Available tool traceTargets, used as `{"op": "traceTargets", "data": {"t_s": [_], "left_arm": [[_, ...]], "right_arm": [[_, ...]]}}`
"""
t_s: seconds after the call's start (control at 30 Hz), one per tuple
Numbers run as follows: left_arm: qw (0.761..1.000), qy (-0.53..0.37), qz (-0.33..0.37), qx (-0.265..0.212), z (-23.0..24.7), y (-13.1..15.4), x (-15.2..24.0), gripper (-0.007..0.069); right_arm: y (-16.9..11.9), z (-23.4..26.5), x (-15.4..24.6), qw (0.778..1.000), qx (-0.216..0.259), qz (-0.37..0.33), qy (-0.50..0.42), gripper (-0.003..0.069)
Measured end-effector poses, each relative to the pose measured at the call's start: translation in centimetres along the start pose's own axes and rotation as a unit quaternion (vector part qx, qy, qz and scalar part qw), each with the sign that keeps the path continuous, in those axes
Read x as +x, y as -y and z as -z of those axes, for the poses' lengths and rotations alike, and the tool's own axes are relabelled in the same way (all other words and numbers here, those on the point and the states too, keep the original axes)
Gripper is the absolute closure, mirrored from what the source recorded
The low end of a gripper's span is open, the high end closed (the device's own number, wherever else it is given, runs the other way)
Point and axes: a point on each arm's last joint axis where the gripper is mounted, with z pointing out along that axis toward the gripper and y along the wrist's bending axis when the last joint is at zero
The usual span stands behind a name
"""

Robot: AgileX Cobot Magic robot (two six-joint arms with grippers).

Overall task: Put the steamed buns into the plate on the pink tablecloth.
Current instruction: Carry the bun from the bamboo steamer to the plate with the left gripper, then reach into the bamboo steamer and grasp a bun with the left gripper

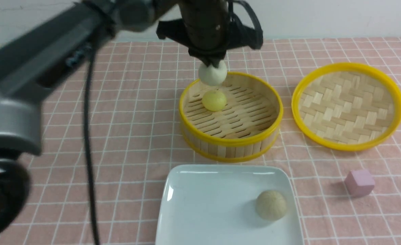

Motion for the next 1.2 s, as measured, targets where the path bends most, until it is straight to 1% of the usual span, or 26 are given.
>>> {"op": "traceTargets", "data": {"t_s": [0.07,0.1,0.17,0.23,0.27,0.33,0.4,0.47,0.53,0.6,0.63,0.67,0.7,0.8,0.83,0.87,0.9,0.93,1.0,1.03,1.07,1.1,1.13,1.17,1.2], "left_arm": [[0.999,-0.028,0.006,0.016,1.2,-0.4,1.7,0.0596],[0.998,-0.054,0.007,0.019,0.9,-0.5,3.0,0.0596],[0.994,-0.105,0.006,0.015,-0.6,-0.6,5.3,0.0594],[0.987,-0.158,0.003,0.006,-3.3,-0.2,8.4,0.0594],[0.986,-0.167,0.004,0.003,-3.8,-0.3,9.0,0.0593],[0.985,-0.171,0.002,0.013,-7.4,0.9,12.1,0.0589],[0.987,-0.158,0.008,0.024,-8.7,1.5,13.0,0.058],[0.987,-0.156,0.023,0.025,-9.7,1.7,13.7,0.0561],[0.987,-0.154,0.037,0.022,-10.4,1.7,13.8,0.0522],[0.987,-0.153,0.041,0.015,-10.9,1.7,13.9,0.0463],[0.987,-0.153,0.042,0.015,-11.0,1.7,13.9,0.0449],[0.987,-0.154,0.048,0.011,-11.3,1.7,14.0,0.0372],[0.987,-0.154,0.048,0.011,-11.3,1.7,14.0,0.0364],[0.988,-0.143,0.048,0.013,-10.9,1.8,13.5,0.0254],[0.989,-0.141,0.048,0.014,-10.8,1.8,13.4,0.0249],[0.991,-0.125,0.046,0.018,-10.1,1.9,12.5,0.0223],[0.993,-0.108,0.042,0.021,-9.5,2.0,11.7,0.0215],[0.995,-0.087,0.038,0.023,-8.7,2.1,10.7,0.022],[0.998,-0.053,0.034,0.024,-7.6,2.2,9.0,0.026],[0.999,-0.028,0.038,0.026,-6.7,2.2,7.6,0.0309],[0.998,-0.008,0.05,0.028,-5.8,1.9,6.0,0.0398],[0.998,-0.006,0.05,0.029,-5.7,1.9,5.8,0.0412],[0.996,0.009,0.076,0.034,-5.3,1.0,3.8,0.0533],[0.996,0.009,0.079,0.035,-5.3,0.9,3.5,0.0552],[0.995,0.012,0.09,0.042,-5.4,0.3,2.5,0.0585]], "right_arm": [[0.0,0.0,0.0,1.0,0.0,0.0,0.0,0.0649],[0.0,0.0,0.0,1.0,0.0,0.0,0.0,0.0648],[0.0,0.0,0.0,1.0,0.0,0.0,0.0,0.0647],[0.0,0.0,0.0,1.0,-0.001,-0.001,0.0,0.0647],[0.0,0.0,0.0,1.0,0.0,0.0,0.0,0.0647],[0.0,0.0,0.0,1.0,-0.001,-0.001,0.001,0.0647],[0.0,0.0,0.0,1.0,-0.002,-0.001,0.002,0.0647],[0.0,0.0,0.0,1.0,-0.002,-0.001,0.003,0.0647],[0.0,0.0,0.0,1.0,-0.002,-0.001,0.003,0.0645],[0.0,0.0,0.0,1.0,-0.002,-0.001,0.003,0.0642],[0.0,0.0,0.0,1.0,-0.002,-0.001,0.003,0.0642],[0.0,0.0,-0.1,1.0,-0.001,-0.001,0.004,0.064],[0.0,0.0,-0.1,1.0,-0.001,-0.001,0.004,0.0639],[0.0,0.0,-0.1,1.0,-0.001,-0.001,0.004,0.0636],[0.0,0.0,-0.1,1.0,-0.001,-0.001,0.004,0.0636],[0.0,0.0,-0.1,1.0,-0.001,-0.001,0.004,0.0635],[0.0,0.0,-0.1,1.0,-0.001,-0.001,0.004,0.0633],[0.0,0.0,-0.1,1.0,-0.001,-0.001,0.004,0.0632],[0.0,0.0,-0.1,1.0,-0.001,-0.001,0.004,0.0631],[0.0,0.0,-0.1,1.0,-0.001,-0.001,0.006,0.0629],[0.0,0.0,-0.1,1.0,-0.001,-0.001,0.007,0.0628],[0.0,0.0,-0.1,1.0,-0.001,-0.001,0.008,0.0627],[0.0,0.0,-0.1,1.0,-0.001,-0.001,0.008,0.0625],[0.0,0.0,-0.1,1.0,-0.001,-0.001,0.008,0.0625],[0.0,0.0,-0.2,1.0,-0.001,-0.001,0.009,0.0624]]}}
